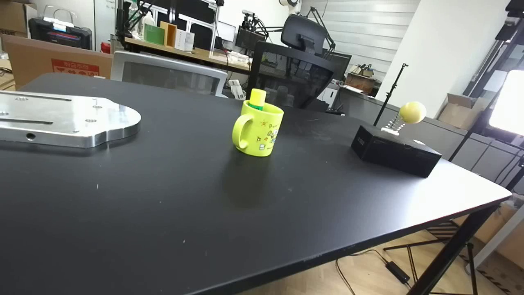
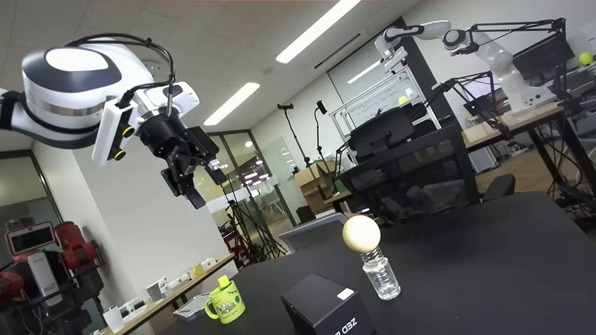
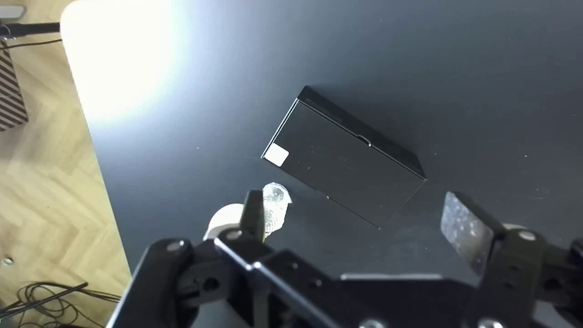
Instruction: Remove the glue from the mug, put the glue in the mug, remove the glue from the mug and put it on top of the black box
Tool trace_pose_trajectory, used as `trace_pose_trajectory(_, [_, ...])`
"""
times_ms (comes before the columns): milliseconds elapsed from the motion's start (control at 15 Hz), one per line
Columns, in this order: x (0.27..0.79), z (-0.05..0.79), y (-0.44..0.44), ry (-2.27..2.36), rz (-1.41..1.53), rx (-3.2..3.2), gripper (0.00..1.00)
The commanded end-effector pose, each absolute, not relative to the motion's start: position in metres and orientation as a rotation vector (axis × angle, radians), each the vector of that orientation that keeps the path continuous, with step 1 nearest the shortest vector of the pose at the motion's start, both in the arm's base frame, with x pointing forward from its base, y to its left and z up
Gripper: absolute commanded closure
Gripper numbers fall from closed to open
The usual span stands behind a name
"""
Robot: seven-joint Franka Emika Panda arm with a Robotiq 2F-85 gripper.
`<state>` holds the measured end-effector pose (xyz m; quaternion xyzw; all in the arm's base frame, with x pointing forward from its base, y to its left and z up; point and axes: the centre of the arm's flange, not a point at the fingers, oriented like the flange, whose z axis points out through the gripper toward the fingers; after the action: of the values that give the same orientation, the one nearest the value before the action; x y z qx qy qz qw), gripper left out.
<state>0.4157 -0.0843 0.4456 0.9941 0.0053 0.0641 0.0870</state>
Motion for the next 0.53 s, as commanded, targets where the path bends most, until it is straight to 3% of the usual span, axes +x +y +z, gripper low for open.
trace_pose_trajectory(0, [0.424,0.445,-0.085,0.066,0.194,2.979,0.0])
trace_pose_trajectory(467, [0.524,0.432,-0.026,0.406,0.163,2.961,0.0])
